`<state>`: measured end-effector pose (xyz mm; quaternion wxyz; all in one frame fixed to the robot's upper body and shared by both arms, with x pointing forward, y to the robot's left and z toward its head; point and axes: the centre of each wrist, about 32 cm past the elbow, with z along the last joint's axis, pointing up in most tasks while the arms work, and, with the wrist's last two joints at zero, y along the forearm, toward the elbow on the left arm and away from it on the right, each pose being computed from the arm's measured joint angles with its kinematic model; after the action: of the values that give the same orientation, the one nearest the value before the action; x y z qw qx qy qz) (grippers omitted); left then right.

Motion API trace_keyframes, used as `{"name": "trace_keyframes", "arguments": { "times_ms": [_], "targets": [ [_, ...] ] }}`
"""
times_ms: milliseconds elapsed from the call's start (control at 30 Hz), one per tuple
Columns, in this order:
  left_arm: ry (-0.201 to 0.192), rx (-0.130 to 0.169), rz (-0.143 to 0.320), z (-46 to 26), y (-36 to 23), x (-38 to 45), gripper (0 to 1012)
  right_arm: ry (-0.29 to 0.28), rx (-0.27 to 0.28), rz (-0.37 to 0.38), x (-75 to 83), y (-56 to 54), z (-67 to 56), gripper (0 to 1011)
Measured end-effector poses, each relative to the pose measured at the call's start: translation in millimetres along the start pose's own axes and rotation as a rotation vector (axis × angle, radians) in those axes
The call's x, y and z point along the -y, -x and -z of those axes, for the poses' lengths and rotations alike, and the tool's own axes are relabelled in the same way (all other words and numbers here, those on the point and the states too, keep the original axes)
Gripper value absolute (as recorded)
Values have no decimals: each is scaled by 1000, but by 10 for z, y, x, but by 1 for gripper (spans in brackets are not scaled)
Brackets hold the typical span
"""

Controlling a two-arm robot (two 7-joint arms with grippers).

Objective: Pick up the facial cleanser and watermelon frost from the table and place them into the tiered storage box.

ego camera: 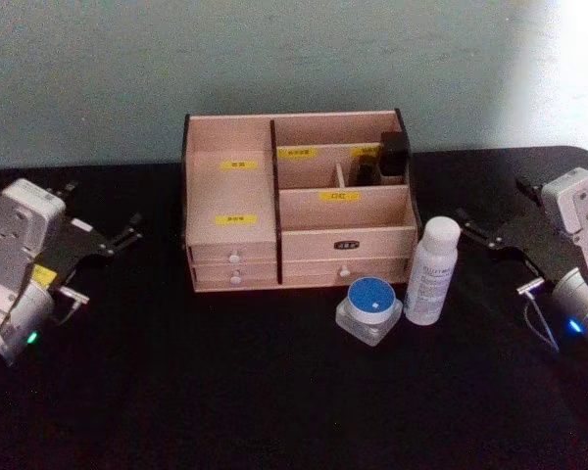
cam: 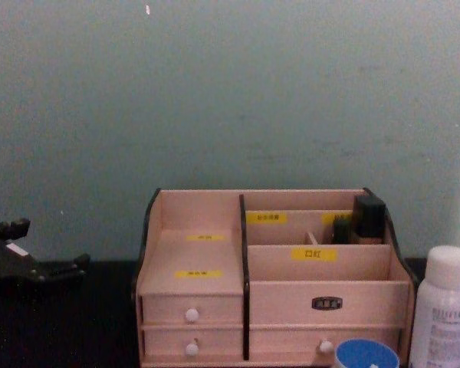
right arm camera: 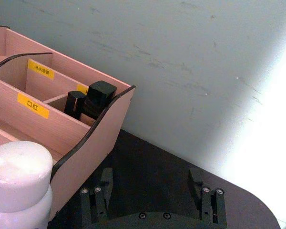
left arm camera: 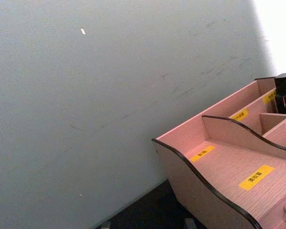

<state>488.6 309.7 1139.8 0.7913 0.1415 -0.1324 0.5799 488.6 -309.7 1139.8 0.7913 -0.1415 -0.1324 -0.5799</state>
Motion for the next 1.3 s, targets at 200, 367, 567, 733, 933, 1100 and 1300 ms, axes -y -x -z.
{"name": "trace_keyframes", "arguments": {
  "times_ms": [200,367,567,733,933,1100,1300],
  "targets": [
    [0,0,0,0,0,0,1001,0,0,0,0,0,0,1000],
    [0,0,0,0,0,0,1001,0,0,0,0,0,0,1000],
    [0,0,0,0,0,0,1001,0,0,0,0,0,0,1002],
    [0,0,0,0,0,0,1001,0,0,0,0,0,0,1000],
    [0,0,0,0,0,0,1001,0,0,0,0,0,0,1000],
    [0,0,0,0,0,0,1001,0,0,0,0,0,0,1000],
    [0,0,0,0,0,0,1001,0,0,0,0,0,0,1000]
  ]
}}
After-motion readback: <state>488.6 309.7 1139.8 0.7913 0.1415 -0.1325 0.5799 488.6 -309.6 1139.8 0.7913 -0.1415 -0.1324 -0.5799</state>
